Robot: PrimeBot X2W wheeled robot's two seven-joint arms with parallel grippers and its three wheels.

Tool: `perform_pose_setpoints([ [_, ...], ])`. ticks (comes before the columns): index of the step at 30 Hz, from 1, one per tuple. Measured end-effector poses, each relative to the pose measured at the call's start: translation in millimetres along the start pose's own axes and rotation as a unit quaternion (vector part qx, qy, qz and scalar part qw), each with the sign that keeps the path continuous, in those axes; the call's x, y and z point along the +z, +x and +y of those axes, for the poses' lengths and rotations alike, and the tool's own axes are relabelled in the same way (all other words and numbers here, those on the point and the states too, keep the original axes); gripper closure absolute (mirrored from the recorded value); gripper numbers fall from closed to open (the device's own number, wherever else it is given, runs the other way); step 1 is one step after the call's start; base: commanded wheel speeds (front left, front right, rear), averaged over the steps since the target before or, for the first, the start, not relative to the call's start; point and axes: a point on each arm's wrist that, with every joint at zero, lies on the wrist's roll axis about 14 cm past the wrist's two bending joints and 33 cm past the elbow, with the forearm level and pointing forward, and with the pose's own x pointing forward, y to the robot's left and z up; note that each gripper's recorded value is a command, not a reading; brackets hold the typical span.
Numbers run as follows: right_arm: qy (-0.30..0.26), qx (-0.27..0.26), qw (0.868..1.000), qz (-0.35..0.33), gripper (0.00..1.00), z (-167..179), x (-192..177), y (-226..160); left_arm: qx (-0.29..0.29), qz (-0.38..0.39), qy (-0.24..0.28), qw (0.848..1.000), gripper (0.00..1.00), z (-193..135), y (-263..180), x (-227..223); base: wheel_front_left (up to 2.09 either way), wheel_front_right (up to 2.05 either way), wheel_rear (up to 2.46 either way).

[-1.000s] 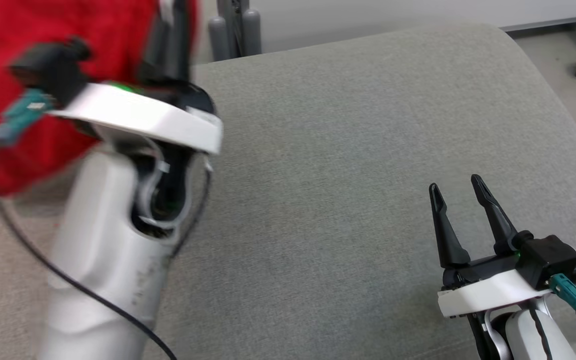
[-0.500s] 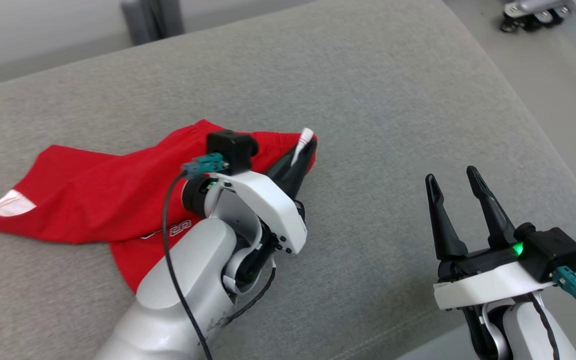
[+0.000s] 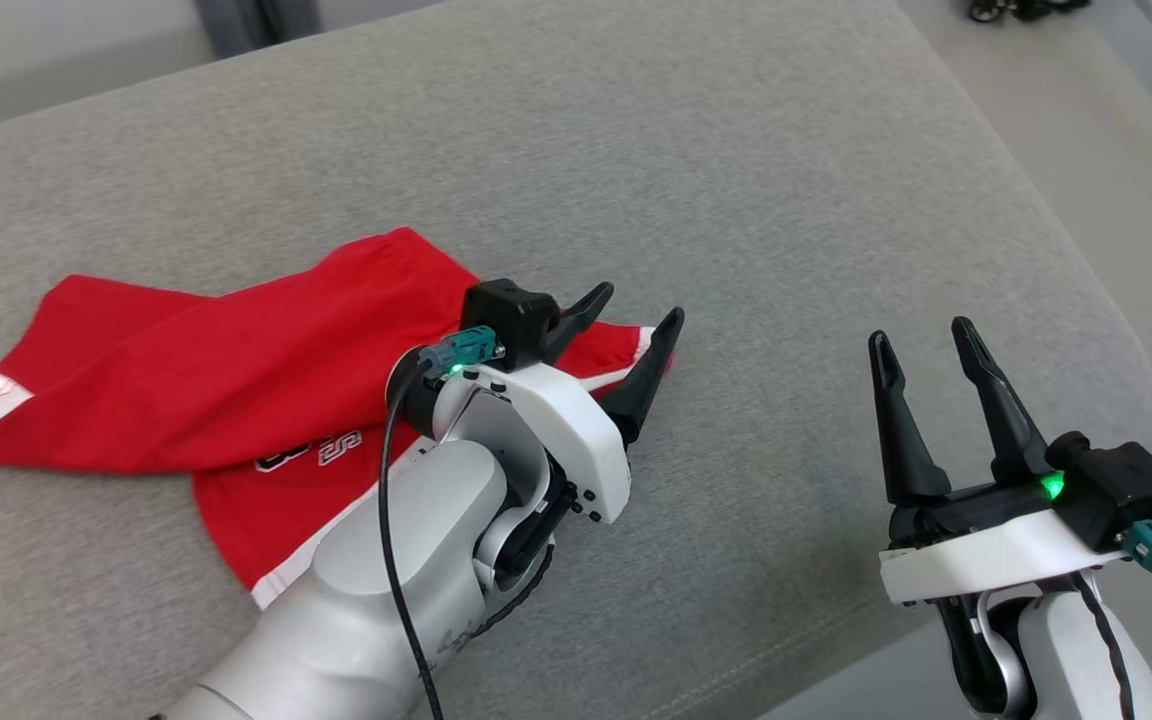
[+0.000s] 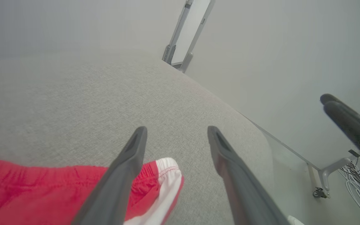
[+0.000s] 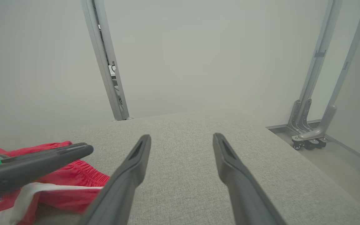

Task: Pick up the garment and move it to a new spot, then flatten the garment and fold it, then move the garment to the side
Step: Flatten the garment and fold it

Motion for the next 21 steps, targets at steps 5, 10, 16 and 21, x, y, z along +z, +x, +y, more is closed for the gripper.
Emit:
perform_pose_setpoints([
  [5,-0.011,0.025,1.000,-0.011,0.00,14.5,3.9,11.2,0.027,-0.060,0.006,0.998,0.00,13.9,-16.2,33.6,0.00,0.00,0.00],
  [10,-0.019,0.051,0.998,-0.024,0.00,30.7,9.4,19.9,0.078,-0.107,0.027,0.991,0.00,37.6,-44.5,61.4,0.00,0.00,0.00],
  [16,-0.018,0.101,0.994,-0.035,0.00,65.9,12.4,25.4,0.182,-0.166,0.046,0.968,0.00,78.5,-115.9,87.0,0.00,0.00,0.00],
  [21,-0.014,0.127,0.991,-0.046,0.00,85.0,19.1,25.1,0.248,-0.203,0.069,0.945,0.00,92.3,-172.1,91.2,0.00,0.00,0.00],
])
